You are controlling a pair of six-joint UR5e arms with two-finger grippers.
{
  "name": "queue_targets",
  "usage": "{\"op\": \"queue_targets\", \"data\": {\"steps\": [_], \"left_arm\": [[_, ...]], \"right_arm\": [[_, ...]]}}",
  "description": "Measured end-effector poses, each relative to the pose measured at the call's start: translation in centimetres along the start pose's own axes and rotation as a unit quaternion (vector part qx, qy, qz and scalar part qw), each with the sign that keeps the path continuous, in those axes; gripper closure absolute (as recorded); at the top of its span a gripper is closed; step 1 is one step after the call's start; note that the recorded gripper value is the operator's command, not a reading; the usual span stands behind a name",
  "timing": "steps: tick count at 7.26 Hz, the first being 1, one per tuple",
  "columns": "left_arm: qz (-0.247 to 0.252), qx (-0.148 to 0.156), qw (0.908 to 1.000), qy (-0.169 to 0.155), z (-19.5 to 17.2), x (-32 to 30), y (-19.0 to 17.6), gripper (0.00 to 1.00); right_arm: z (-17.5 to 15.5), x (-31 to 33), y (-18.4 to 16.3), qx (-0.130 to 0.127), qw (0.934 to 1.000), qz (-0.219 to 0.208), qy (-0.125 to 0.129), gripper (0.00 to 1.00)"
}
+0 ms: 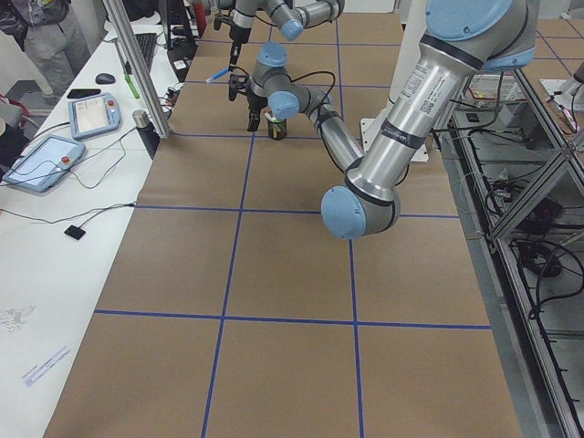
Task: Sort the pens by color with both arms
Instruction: 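Lift the blue marker out with the right gripper while the left arm approaches, then place the blue marker by the cup while the left gripper reaches the cup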
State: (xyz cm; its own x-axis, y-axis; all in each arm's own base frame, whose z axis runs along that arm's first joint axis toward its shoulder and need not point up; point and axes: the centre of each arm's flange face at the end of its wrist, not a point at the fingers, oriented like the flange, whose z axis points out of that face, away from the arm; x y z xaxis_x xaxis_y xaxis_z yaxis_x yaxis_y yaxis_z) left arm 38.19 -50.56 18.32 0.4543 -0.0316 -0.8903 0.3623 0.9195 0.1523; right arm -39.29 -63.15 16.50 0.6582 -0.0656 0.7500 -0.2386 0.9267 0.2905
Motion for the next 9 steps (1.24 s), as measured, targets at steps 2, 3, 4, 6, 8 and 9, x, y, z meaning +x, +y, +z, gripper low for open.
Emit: {"op": "queue_targets", "data": {"steps": [2, 3, 4, 6, 8, 9], "left_arm": [[-0.021, 0.048, 0.9984, 0.019, 4.1, 4.5, 4.7, 0.03], [-0.031, 0.063, 0.9973, 0.021, 5.9, 6.7, 6.3, 0.03], [-0.038, 0.072, 0.9964, 0.02, 7.4, 8.4, 7.5, 0.11], [-0.04, 0.096, 0.9944, 0.02, 10.6, 11.1, 9.2, 0.3], [-0.036, 0.106, 0.9935, 0.02, 12.0, 12.1, 10.4, 0.44], [-0.033, 0.109, 0.9932, 0.019, 12.4, 12.3, 11.1, 0.51]], "right_arm": [[3.4, 1.1, 0.0, -0.009, 0.9997, 0.01, 0.019, 0.77], [4.6, 0.9, 0.7, -0.012, 0.9994, 0.019, 0.027, 0.76], [5.8, 0.7, 1.4, -0.016, 0.9989, 0.028, 0.035, 0.71], [7.1, 0.5, 2.4, -0.02, 0.9982, 0.033, 0.045, 0.01], [7.4, 1.1, 2.4, -0.019, 0.9974, 0.049, 0.049, 0.0], [7.2, 1.9, 1.8, -0.016, 0.9967, 0.059, 0.052, 0.0]]}}
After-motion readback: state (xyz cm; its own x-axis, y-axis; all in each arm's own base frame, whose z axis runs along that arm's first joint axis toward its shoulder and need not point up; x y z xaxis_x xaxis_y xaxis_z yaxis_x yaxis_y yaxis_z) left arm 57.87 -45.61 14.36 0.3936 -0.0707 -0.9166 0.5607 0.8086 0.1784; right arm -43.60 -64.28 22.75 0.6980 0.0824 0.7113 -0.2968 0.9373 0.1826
